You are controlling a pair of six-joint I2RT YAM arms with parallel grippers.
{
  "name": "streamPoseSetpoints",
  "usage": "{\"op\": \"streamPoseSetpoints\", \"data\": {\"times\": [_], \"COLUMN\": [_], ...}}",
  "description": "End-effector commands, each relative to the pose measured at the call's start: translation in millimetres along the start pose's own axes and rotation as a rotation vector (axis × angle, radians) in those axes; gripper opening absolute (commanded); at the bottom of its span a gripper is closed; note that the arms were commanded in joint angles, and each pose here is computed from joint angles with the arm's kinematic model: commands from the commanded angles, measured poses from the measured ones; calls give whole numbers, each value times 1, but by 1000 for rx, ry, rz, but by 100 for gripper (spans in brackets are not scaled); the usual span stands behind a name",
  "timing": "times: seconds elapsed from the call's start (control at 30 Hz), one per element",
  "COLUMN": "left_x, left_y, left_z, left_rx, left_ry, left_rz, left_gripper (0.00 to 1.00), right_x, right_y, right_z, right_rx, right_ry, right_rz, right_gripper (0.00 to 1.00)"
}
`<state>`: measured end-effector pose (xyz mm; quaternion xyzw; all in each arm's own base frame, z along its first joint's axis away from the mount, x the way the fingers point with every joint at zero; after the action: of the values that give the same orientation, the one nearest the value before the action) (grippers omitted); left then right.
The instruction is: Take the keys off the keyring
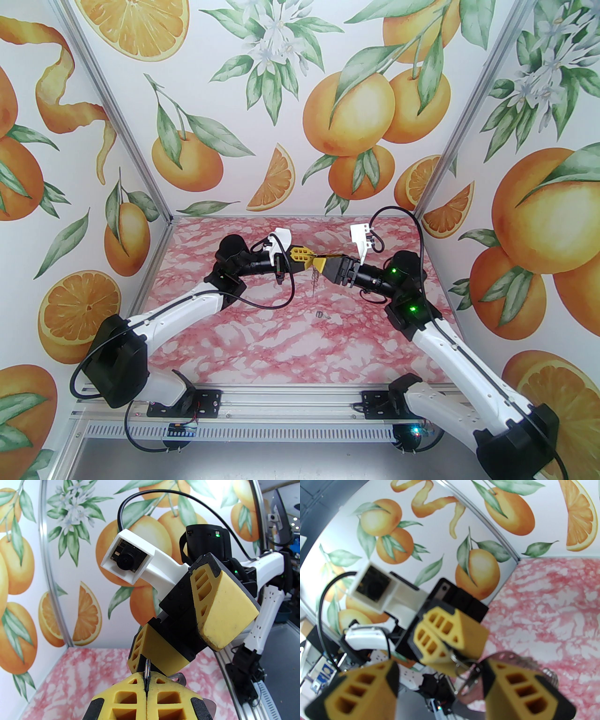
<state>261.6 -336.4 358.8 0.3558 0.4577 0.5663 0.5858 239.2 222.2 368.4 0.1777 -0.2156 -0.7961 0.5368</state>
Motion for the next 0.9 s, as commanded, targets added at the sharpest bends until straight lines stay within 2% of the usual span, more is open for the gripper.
{"op": "streamPoseSetpoints", "data": {"times": [0.0, 0.87], "left_x": [-1, 2], "left_y": [17, 21], "left_z": [3, 2], "left_rx": [-49, -63], "left_ry": [11, 15], "left_rz": [-29, -21], "left_gripper": [0, 0], "right_x": [5, 15], "right_y": [-5, 1], "right_z": [9, 4], "right_rx": [16, 39], "right_ry": [28, 32], "right_rz": [9, -58], "right_gripper": [59, 40]}}
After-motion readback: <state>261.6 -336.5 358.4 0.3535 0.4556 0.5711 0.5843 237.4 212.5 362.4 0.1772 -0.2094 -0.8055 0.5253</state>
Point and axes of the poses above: each hand's point on the last joint's axis, 136 mm out from that joint toward the fingers, its own x axis back along the fingers, its own z axis along the line the jaws close on, y = z × x, the point moved 2 cm from there along x, back along the fingers, and after that the axes turned 12 degrees about -x, right-handed, at the moved point
